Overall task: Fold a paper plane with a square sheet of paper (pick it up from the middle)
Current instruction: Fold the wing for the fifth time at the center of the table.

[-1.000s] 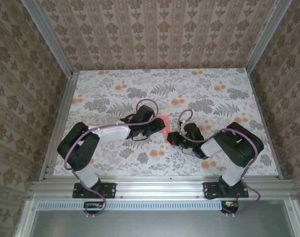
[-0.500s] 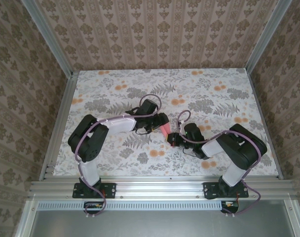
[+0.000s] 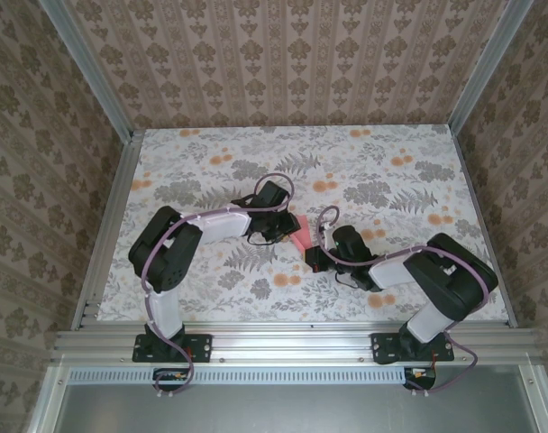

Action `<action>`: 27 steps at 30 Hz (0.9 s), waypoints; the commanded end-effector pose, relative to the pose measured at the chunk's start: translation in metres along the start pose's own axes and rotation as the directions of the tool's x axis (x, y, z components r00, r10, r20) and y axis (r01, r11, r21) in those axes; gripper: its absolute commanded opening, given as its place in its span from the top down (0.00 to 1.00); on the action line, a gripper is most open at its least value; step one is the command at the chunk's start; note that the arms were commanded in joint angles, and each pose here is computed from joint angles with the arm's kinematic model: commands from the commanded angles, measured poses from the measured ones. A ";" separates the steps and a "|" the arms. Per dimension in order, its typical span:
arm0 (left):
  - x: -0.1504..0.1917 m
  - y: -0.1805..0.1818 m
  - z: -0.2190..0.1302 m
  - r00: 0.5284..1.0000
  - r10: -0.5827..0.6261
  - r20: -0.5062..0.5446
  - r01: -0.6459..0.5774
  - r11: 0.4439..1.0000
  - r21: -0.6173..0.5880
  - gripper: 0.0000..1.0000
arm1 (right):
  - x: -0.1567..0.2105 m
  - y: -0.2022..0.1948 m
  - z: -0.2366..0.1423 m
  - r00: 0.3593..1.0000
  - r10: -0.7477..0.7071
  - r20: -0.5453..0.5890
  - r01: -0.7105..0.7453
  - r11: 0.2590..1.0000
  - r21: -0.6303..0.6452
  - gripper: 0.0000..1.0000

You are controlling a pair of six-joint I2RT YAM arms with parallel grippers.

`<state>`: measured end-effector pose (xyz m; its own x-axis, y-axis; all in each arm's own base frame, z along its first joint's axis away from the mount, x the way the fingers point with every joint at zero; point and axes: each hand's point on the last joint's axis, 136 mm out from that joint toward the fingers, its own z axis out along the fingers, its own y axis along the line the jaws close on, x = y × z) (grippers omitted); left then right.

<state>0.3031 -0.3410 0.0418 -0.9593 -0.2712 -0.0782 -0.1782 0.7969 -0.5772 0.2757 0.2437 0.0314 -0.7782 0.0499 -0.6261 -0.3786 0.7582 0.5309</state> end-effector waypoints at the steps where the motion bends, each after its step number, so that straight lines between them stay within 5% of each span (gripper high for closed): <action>1: 0.002 0.003 0.002 1.000 -0.013 -0.021 0.012 1.000 -0.022 0.76 | 0.002 -0.004 -0.005 0.992 -0.116 -0.044 0.119 0.990 0.075 0.86; 8: 0.001 -0.002 -0.001 1.000 -0.015 -0.018 0.015 1.000 -0.009 0.83 | 0.004 -0.003 -0.012 0.928 -0.356 -0.112 0.371 0.910 0.186 0.63; 13: 0.001 -0.004 -0.002 1.000 -0.014 -0.022 0.014 1.000 -0.002 0.86 | -0.001 -0.006 -0.013 0.871 -0.469 -0.150 0.492 0.831 0.260 0.56; 18: 0.001 -0.005 -0.001 1.000 -0.016 -0.025 0.016 1.000 0.003 0.89 | -0.006 0.005 -0.009 0.770 -0.618 -0.160 0.636 0.719 0.280 0.53; 27: 0.003 -0.005 0.000 0.999 -0.018 -0.030 0.018 1.000 0.004 0.89 | -0.008 0.004 0.003 0.709 -0.678 -0.196 0.700 0.643 0.310 0.63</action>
<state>0.2998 -0.3419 0.0426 -0.9618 -0.2682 -0.0552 -0.1884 0.7946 -0.5771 0.2733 0.2477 0.0345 -0.4315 -0.5654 -0.7029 -0.6436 0.7390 -0.1993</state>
